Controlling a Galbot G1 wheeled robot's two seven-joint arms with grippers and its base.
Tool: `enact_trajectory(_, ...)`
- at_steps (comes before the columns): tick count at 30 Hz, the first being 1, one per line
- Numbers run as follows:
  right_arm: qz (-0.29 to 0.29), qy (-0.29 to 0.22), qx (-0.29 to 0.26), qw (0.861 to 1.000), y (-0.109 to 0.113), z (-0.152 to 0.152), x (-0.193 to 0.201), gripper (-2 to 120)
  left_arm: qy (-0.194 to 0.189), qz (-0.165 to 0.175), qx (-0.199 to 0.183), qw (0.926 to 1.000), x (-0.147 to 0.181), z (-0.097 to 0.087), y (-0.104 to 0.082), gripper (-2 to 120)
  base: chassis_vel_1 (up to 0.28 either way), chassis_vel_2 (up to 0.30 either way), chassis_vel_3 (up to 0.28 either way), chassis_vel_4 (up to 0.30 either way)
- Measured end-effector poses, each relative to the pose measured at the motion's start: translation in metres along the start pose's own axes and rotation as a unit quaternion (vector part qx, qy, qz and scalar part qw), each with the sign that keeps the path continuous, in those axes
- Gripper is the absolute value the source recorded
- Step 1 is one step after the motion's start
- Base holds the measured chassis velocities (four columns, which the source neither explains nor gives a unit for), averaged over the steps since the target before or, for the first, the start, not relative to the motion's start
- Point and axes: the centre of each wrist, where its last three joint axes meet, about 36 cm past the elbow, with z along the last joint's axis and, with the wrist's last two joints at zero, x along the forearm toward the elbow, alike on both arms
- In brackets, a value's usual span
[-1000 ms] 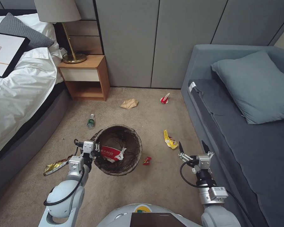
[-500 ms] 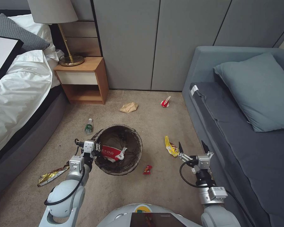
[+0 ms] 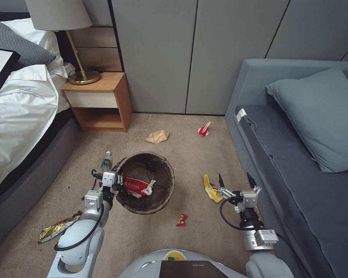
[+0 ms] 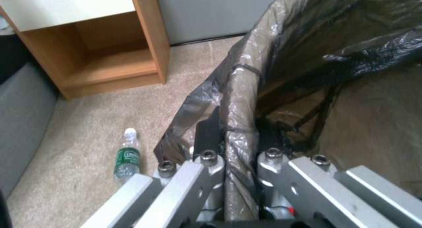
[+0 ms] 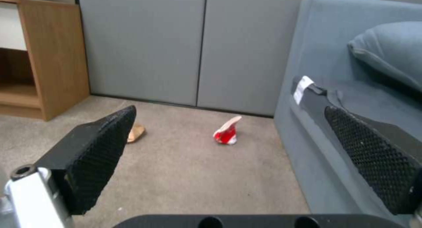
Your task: Pick up the trash bin, then pick up the garbage from the floor and place it into the trash bin.
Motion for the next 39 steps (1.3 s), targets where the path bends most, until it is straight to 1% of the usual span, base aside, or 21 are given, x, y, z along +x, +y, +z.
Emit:
enact_trajectory(3,-0.030,0.012,0.009,0.999,-0.010,0.003,-0.005,100,0.000,0.001,-0.001,1.0000,0.000,0.000,0.001,3,-0.012,0.019,0.009,-0.010)
enact_trajectory(4,-0.030,0.012,0.009,0.999,-0.010,0.003,-0.005,100,0.000,0.001,-0.001,1.0000,0.000,0.000,0.001,3,0.000,0.000,0.000,0.000)
enact_trajectory(6,-0.057,0.022,0.016,0.998,-0.021,0.004,-0.013,100,0.000,0.001,-0.002,1.0000,0.001,-0.001,0.001,3,0.000,0.000,0.000,0.000)
enact_trajectory(7,-0.057,0.022,0.016,0.998,-0.021,0.004,-0.013,100,0.000,0.001,-0.002,1.0000,0.001,-0.001,0.001,3,0.000,0.000,0.000,0.000)
enact_trajectory(9,-0.094,0.034,0.023,0.995,-0.034,0.003,-0.024,100,0.000,0.002,-0.001,1.0000,0.002,-0.003,0.002,3,0.000,0.000,0.000,0.000)
enact_trajectory(10,-0.094,0.034,0.023,0.995,-0.034,0.003,-0.024,100,0.000,0.002,-0.001,1.0000,0.002,-0.003,0.002,3,0.000,0.000,0.000,0.000)
enact_trajectory(12,-0.120,0.047,0.025,0.991,-0.038,0.003,-0.031,100,0.004,0.004,0.000,1.0000,0.002,-0.005,0.002,3,0.000,0.000,0.000,0.000)
enact_trajectory(14,-0.128,0.052,0.024,0.990,-0.039,0.004,-0.035,100,0.006,0.004,0.000,1.0000,0.003,-0.005,0.002,3,0.000,0.000,0.000,0.000)
enact_trajectory(16,-0.159,0.068,0.028,0.985,-0.041,0.006,-0.048,100,0.012,0.004,0.001,0.9999,0.005,-0.007,0.001,3,0.000,0.000,0.000,0.000)
enact_trajectory(17,-0.159,0.068,0.028,0.985,-0.041,0.006,-0.048,100,0.012,0.004,0.001,0.9999,0.005,-0.007,0.001,3,0.000,0.000,0.000,0.000)
enact_trajectory(20,-0.193,0.082,0.057,0.976,-0.050,0.007,-0.062,100,0.021,0.001,0.005,0.9998,0.010,-0.011,0.000,3,0.000,0.000,0.000,0.000)
enact_trajectory(22,-0.199,0.086,0.061,0.974,-0.052,0.007,-0.064,100,0.022,0.000,0.006,0.9997,0.011,-0.012,0.000,3,0.000,0.000,0.000,0.000)
enact_trajectory(23,-0.214,0.096,0.069,0.970,-0.056,0.006,-0.068,100,0.025,-0.003,0.008,0.9997,0.013,-0.014,0.000,3,0.000,0.000,0.000,0.000)
enact_trajectory(27,-0.242,0.114,0.074,0.961,-0.062,0.005,-0.076,100,0.027,-0.011,0.009,0.9995,0.016,-0.019,-0.001,3,0.000,0.000,0.000,0.000)
enact_trajectory(28,-0.257,0.124,0.077,0.955,-0.064,0.008,-0.081,100,0.028,-0.015,0.010,0.9994,0.017,-0.022,-0.001,3,0.000,0.000,0.000,0.000)
enact_trajectory(29,-0.257,0.124,0.077,0.955,-0.064,0.008,-0.081,100,0.028,-0.015,0.010,0.9994,0.017,-0.022,-0.001,3,0.000,0.000,0.000,0.000)
enact_trajectory(32,-0.295,0.161,0.080,0.938,-0.075,0.026,-0.093,100,0.030,-0.026,0.012,0.9991,0.022,-0.026,0.001,3,0.000,0.000,0.000,0.000)
enact_trajectory(34,-0.300,0.166,0.081,0.936,-0.076,0.029,-0.094,100,0.030,-0.027,0.012,0.9991,0.023,-0.026,0.002,3,0.000,0.000,0.000,0.000)
enact_trajectory(36,-0.305,0.196,0.074,0.929,-0.084,0.041,-0.097,100,0.031,-0.032,0.012,0.9990,0.025,-0.026,0.002,3,0.000,0.000,0.000,0.000)
enact_trajectory(37,-0.305,0.196,0.074,0.929,-0.084,0.041,-0.097,100,0.031,-0.032,0.012,0.9990,0.025,-0.026,0.002,3,0.000,0.000,0.000,0.000)
enact_trajectory(39,-0.292,0.219,0.064,0.929,-0.087,0.047,-0.098,100,0.032,-0.034,0.012,0.9988,0.026,-0.026,0.001,3,0.000,0.000,0.000,0.000)
